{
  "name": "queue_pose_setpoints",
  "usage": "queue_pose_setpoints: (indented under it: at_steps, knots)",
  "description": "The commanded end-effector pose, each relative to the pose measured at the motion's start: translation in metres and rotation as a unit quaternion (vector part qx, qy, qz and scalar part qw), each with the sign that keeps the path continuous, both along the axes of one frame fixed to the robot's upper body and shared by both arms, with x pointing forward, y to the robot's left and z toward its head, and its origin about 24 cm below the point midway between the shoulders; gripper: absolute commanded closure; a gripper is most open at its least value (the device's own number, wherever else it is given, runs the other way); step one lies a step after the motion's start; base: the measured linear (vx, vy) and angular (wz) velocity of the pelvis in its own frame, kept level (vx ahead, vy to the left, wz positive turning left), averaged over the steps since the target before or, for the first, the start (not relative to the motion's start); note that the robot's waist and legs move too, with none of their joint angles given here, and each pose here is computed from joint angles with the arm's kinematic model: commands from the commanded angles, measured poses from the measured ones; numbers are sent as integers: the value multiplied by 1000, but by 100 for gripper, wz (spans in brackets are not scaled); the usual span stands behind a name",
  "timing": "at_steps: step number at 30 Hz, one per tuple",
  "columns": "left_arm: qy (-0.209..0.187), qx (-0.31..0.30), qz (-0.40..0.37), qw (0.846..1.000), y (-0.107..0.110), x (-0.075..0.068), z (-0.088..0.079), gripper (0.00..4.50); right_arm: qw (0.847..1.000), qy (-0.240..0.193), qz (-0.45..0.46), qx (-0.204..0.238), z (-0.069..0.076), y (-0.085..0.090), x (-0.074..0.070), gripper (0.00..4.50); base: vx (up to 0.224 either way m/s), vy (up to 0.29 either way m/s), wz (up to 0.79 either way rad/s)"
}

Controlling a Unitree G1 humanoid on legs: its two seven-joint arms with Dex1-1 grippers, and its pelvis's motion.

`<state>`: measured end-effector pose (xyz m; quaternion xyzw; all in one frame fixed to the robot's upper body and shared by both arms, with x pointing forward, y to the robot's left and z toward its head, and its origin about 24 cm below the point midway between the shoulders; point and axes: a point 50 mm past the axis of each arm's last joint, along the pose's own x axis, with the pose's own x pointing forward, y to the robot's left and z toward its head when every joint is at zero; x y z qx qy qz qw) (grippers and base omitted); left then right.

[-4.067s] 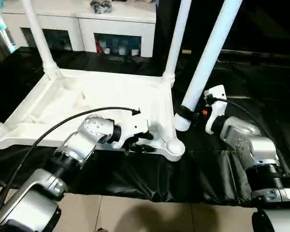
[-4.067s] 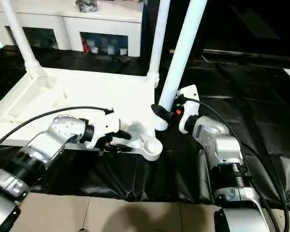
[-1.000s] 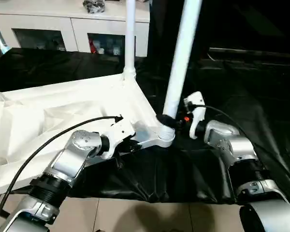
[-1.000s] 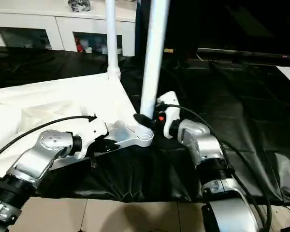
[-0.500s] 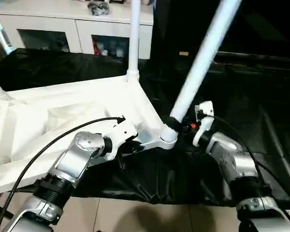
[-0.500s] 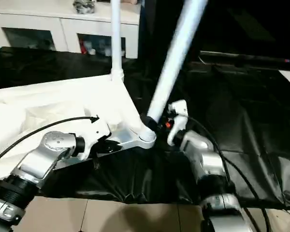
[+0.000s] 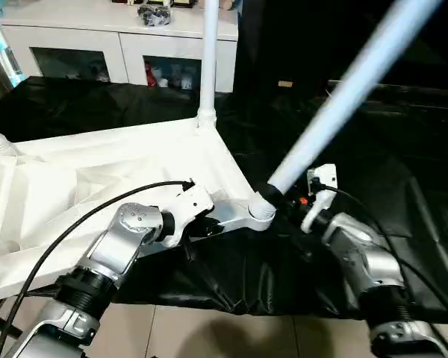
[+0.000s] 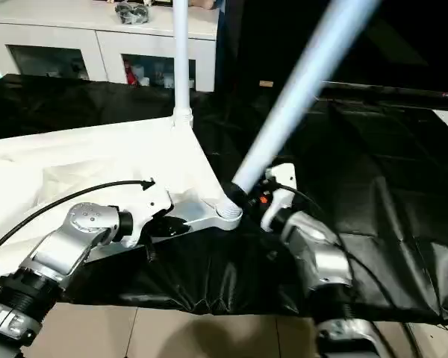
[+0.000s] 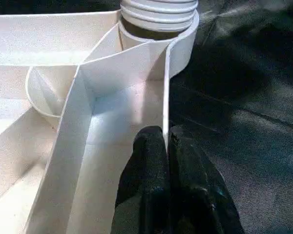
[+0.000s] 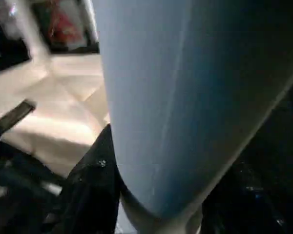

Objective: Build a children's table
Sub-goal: Insert table leg to table base

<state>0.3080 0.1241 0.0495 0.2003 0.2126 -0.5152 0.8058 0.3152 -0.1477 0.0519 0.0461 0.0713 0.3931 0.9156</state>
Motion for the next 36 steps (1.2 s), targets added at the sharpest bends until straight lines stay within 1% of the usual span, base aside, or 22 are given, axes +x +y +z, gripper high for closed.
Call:
queue_pose_setpoints:
  at_steps: [1, 7, 10, 15, 17, 20, 23, 27, 31, 34, 36]
  knots:
    - [-22, 2, 31, 999, 10, 8, 6, 450, 998, 35, 16, -54, -16, -13, -10, 263, 0, 0, 0]
    - [-21, 2, 27, 999, 9, 6, 6, 450, 996, 28, 36, -75, -8, -16, -6, 263, 0, 0, 0]
    - [-21, 4, 20, 1000, 9, 5, 6, 450, 995, 24, 49, -82, -1, -13, -1, 263, 0, 0, 0]
    - [-19, 9, 5, 1000, 9, 4, 7, 450, 992, 33, 83, -93, 4, -8, 6, 263, 0, 0, 0]
    - [-19, 11, 2, 1000, 10, 4, 7, 450, 991, 37, 91, -93, 5, -6, 7, 263, 0, 0, 0]
    - [-20, 18, -15, 1000, 10, 4, 9, 450, 984, 58, 130, -106, 0, -2, 10, 263, 0, 0, 0]
    - [-21, 20, -28, 999, 10, 3, 10, 450, 980, 70, 151, -112, -4, -2, 10, 263, 0, 0, 0]
    - [-20, 25, -65, 997, 9, -1, 14, 450, 968, 86, 198, -124, -7, -1, 8, 263, 0, 0, 0]
    - [-20, 29, -77, 996, 9, -3, 17, 450, 963, 85, 218, -132, -7, -1, 8, 263, 0, 0, 0]
    - [-19, 34, -89, 995, 11, -5, 20, 450, 953, 80, 253, -146, -9, 2, 5, 263, 0, 0, 0]
    - [-20, 36, -92, 995, 14, -6, 23, 450, 943, 77, 279, -165, -12, 4, 1, 263, 0, 0, 0]
